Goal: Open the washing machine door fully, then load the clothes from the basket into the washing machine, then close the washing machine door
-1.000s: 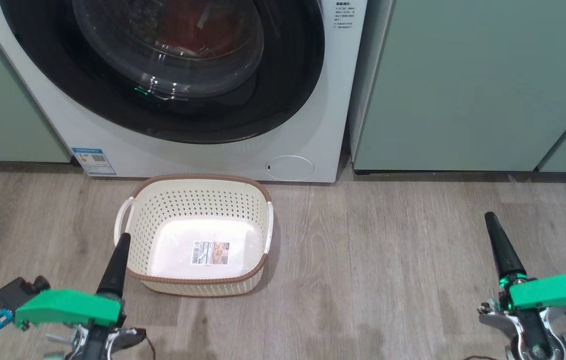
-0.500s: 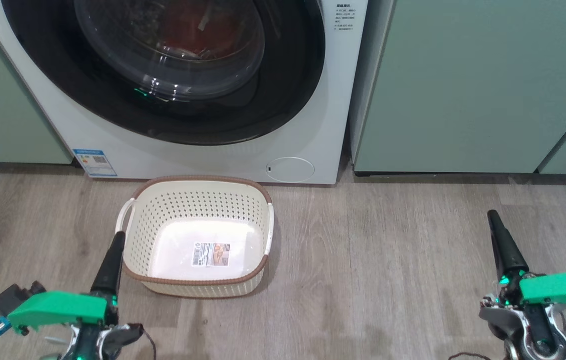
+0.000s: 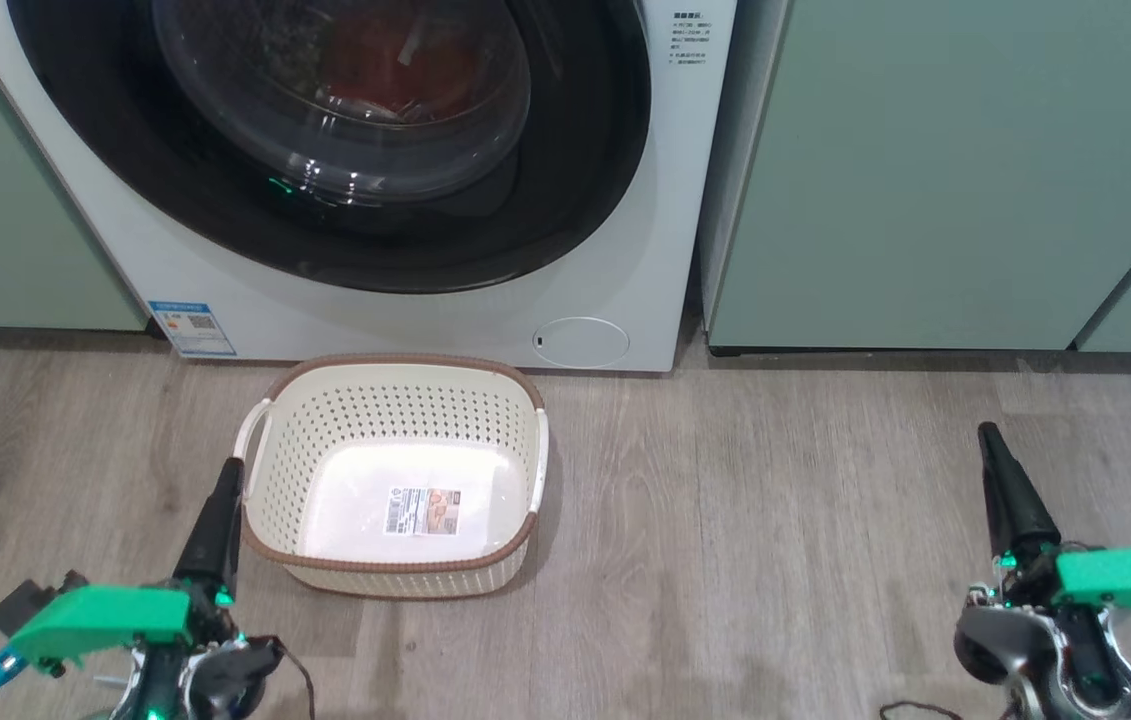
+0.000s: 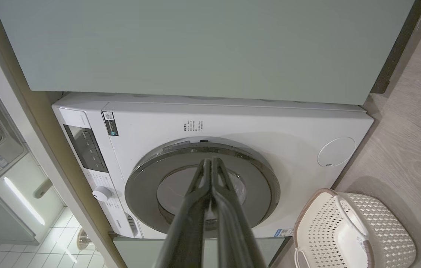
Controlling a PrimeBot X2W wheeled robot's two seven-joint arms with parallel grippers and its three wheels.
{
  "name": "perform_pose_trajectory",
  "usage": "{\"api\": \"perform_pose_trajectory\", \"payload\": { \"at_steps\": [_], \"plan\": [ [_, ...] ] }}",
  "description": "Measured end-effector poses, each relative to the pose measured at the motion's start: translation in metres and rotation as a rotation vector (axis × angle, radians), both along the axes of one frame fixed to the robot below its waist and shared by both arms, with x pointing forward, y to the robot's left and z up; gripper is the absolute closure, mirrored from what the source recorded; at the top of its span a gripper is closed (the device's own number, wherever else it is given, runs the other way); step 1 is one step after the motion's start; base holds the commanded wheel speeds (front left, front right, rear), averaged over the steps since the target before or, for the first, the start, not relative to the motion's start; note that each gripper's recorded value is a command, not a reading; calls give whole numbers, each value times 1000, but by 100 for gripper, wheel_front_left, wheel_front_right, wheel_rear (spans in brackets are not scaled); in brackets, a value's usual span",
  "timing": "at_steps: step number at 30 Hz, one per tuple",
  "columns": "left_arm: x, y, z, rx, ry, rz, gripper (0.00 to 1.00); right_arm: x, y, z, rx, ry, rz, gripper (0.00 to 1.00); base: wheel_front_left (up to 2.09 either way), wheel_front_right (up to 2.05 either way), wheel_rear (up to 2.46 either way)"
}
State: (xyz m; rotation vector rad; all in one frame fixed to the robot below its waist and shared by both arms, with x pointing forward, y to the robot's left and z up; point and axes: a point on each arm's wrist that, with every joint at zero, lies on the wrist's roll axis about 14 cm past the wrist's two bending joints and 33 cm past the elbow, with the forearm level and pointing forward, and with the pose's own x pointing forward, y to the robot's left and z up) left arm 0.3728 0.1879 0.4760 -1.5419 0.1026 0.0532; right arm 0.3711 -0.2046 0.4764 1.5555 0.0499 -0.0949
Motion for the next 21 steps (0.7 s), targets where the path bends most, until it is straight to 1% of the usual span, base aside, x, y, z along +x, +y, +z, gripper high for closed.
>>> {"api": "perform_pose_trajectory", "payload": {
  "at_steps": [4,21],
  "plan": [
    [1,0,0,-28,1,5,100,3,0,3,25,-10,1,100,0,0,0],
    [2,2,2,-34,-6,10,100,3,-2,2,25,-8,-5,100,0,0,0]
  ]
}}
